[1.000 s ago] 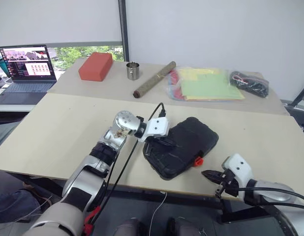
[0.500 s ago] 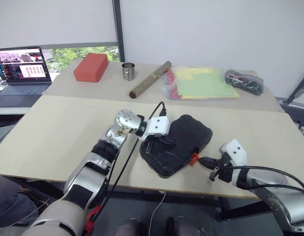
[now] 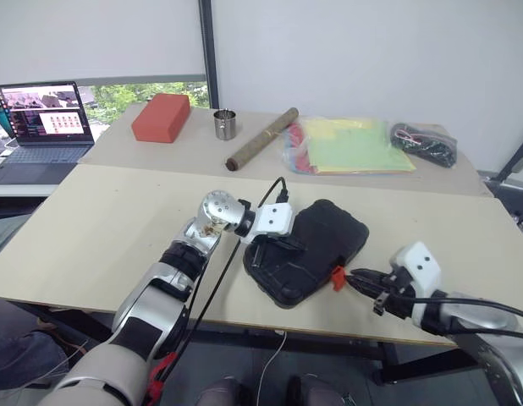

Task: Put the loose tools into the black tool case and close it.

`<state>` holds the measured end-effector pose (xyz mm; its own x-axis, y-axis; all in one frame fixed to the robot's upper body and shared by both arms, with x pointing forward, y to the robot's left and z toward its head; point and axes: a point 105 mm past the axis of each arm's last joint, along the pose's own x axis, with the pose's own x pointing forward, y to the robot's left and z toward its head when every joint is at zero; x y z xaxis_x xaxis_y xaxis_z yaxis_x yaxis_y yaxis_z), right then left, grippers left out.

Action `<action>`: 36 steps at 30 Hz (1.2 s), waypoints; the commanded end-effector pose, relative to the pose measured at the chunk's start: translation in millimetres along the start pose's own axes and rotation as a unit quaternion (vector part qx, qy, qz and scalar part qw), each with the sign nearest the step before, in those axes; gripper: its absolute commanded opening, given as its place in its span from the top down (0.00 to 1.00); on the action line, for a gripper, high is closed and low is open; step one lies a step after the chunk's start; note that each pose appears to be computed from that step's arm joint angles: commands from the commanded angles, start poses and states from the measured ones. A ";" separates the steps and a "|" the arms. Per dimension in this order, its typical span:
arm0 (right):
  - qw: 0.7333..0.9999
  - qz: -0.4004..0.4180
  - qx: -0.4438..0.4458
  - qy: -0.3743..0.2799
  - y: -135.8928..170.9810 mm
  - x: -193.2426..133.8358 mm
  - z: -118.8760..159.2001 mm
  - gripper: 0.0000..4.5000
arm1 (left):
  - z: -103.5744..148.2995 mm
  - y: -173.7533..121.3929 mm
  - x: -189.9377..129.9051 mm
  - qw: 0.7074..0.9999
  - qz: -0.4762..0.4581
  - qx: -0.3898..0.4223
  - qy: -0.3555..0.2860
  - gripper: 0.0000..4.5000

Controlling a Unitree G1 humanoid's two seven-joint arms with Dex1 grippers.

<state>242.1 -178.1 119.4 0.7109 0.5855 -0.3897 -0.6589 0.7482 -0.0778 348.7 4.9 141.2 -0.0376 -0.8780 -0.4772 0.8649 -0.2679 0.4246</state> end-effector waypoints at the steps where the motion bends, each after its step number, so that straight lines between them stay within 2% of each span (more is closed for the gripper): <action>1: 1.000 0.001 -0.015 -0.006 4.9 5.4 3.4 0.44 | -31.1 -19.5 2.5 0.997 -0.032 -0.041 0.052 1.00; 2: 1.000 0.001 -0.009 -0.011 4.9 9.1 4.0 0.37 | -31.2 -19.6 2.5 0.997 -0.033 -0.041 0.052 1.00; 13: 0.999 -0.018 0.010 -0.031 -10.4 30.3 8.2 0.37 | -30.3 -18.8 0.3 0.997 -0.034 -0.037 0.056 1.00; 14: 0.999 -0.019 0.010 -0.032 -10.5 30.5 8.5 0.42 | -30.5 -18.8 0.0 0.997 -0.034 -0.038 0.056 1.00; 15: 0.999 -0.021 0.009 -0.033 -10.6 30.5 8.5 0.42 | -30.7 -19.0 -0.3 0.997 -0.034 -0.038 0.056 1.00; 18: 0.999 -0.019 0.007 -0.033 -9.5 30.5 8.4 0.63 | -30.9 -19.3 -0.9 0.997 -0.035 -0.038 0.057 1.00; 27: 0.999 -0.017 -0.005 -0.041 -7.9 25.3 12.2 0.63 | -31.7 -19.4 -1.0 0.997 -0.035 -0.040 0.058 1.00; 30: 0.999 -0.014 -0.011 -0.047 -6.2 19.1 14.9 0.72 | -31.8 -19.4 -1.1 0.997 -0.035 -0.040 0.058 1.00; 36: 0.999 -0.014 -0.023 -0.046 -2.2 14.0 15.5 0.73 | -31.8 -19.7 -0.2 0.997 -0.036 -0.041 0.057 1.00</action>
<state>259.0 -171.1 105.5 0.7319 0.5683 -0.3760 -0.6320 0.7724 -0.0629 349.6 8.7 142.8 -0.0336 -0.8733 -0.4861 0.8628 -0.2708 0.4268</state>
